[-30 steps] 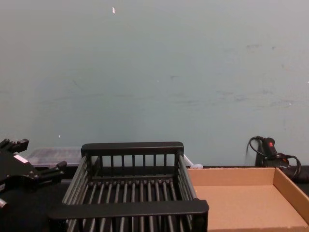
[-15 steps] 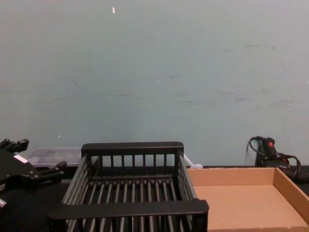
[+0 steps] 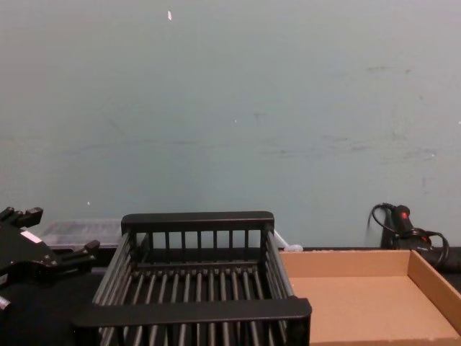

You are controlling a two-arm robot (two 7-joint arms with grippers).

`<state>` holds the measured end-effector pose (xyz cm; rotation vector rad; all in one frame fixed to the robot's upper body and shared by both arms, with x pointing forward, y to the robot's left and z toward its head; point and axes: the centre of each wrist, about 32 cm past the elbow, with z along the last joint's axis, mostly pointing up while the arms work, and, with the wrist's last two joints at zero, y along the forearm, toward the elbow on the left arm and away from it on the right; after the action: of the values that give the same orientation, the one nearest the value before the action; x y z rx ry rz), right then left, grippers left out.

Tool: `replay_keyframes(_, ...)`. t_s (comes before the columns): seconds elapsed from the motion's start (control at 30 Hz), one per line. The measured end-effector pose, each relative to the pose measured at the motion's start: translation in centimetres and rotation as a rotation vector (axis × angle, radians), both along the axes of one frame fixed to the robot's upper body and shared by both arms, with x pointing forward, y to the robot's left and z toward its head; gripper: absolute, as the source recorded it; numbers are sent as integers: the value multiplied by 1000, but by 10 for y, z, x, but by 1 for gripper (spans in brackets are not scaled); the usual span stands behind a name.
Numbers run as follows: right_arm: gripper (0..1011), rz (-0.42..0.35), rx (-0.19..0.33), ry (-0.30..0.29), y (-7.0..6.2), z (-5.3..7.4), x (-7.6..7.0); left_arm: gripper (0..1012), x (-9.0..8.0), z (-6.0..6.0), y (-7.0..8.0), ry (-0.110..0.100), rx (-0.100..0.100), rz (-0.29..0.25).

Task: Pick up the white tape and place it into the black box , Pick up the silver tape and place it into the brown box.

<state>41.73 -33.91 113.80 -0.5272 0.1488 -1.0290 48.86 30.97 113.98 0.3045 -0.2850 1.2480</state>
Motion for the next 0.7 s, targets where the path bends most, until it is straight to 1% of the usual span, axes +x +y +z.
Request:
replay_keyframes(0.1,135,0,0,0,0,0,0,1001,0,0,0,0,0,0)
replay_keyframes(0.17,99,0,0,0,0,0,0,1002,0,0,0,0,0,0)
replay_keyframes(0.7,93,5,4,-6,-1,0,0,1001,0,0,0,0,0,0)
